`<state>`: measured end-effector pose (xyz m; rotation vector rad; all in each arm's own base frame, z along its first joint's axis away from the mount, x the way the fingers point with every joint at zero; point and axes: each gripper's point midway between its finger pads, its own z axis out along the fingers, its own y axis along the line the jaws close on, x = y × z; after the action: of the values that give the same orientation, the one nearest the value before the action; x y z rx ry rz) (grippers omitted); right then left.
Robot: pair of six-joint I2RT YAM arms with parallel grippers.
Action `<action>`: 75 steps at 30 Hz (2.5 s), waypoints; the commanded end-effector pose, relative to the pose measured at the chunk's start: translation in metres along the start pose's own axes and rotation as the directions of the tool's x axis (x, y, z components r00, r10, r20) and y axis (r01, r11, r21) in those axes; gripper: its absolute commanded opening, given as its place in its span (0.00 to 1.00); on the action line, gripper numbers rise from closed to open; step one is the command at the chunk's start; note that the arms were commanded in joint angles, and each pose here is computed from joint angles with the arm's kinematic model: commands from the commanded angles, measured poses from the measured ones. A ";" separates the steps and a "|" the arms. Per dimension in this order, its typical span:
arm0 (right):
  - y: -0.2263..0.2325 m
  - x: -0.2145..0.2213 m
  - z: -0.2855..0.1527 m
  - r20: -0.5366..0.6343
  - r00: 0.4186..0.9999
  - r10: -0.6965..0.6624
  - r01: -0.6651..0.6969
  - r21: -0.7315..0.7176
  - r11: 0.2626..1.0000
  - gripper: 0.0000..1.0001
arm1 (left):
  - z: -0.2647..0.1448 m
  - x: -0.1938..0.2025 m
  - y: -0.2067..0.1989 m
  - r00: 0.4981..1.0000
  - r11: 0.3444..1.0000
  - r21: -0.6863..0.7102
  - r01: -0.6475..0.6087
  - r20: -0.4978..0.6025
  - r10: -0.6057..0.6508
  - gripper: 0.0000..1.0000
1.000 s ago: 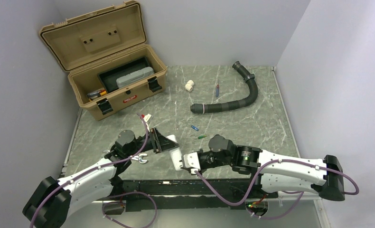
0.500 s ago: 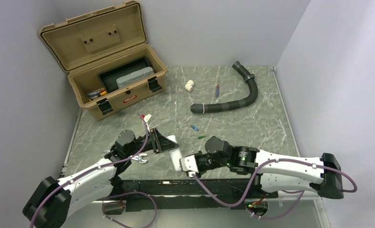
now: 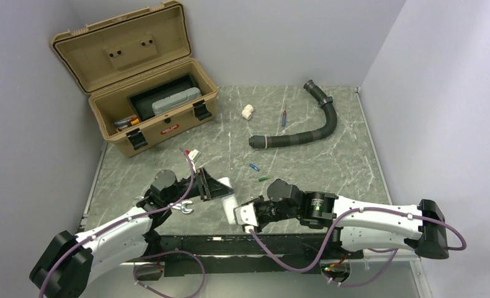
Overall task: Load the batteries into the remote control
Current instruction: Remove the battery cover from the remote control.
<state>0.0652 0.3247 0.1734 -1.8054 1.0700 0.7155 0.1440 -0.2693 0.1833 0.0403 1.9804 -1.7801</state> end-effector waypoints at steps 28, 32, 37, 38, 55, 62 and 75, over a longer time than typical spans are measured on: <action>-0.017 -0.024 0.003 0.061 0.997 -0.057 0.053 0.053 0.997 0.37 | 0.003 -0.008 -0.029 0.999 0.995 0.095 -0.041 0.002 0.041 0.00; -0.019 -0.022 0.001 0.049 0.997 -0.064 0.061 0.067 0.996 0.36 | 0.003 -0.007 -0.028 0.999 0.994 0.097 -0.041 0.002 0.041 0.00; -0.023 -0.021 -0.003 0.041 0.997 -0.071 0.067 0.088 0.994 0.36 | 0.003 -0.007 -0.028 0.999 0.995 0.095 -0.039 0.001 0.039 0.00; -0.024 -0.021 -0.003 0.040 0.997 -0.073 0.069 0.093 0.993 0.36 | 0.003 -0.007 -0.028 0.999 0.995 0.097 -0.037 0.001 0.037 0.00; -0.033 -0.036 -0.013 0.080 0.993 -0.087 0.075 0.141 0.987 0.36 | 0.003 -0.006 -0.023 0.999 0.996 0.086 -0.032 0.001 0.032 0.00; -0.024 -0.044 -0.015 0.113 0.991 -0.066 0.055 0.094 0.994 0.37 | 0.004 -0.005 -0.021 1.000 0.996 0.082 -0.030 0.000 0.030 0.00; -0.011 -0.028 -0.006 0.066 0.997 -0.036 0.034 0.027 0.999 0.41 | 0.004 -0.004 -0.021 1.000 0.996 0.085 -0.024 -0.005 0.024 0.00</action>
<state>0.0660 0.3254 0.1862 -1.7818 1.0313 0.6991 0.1451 -0.2720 0.1832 0.0312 1.9838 -1.8043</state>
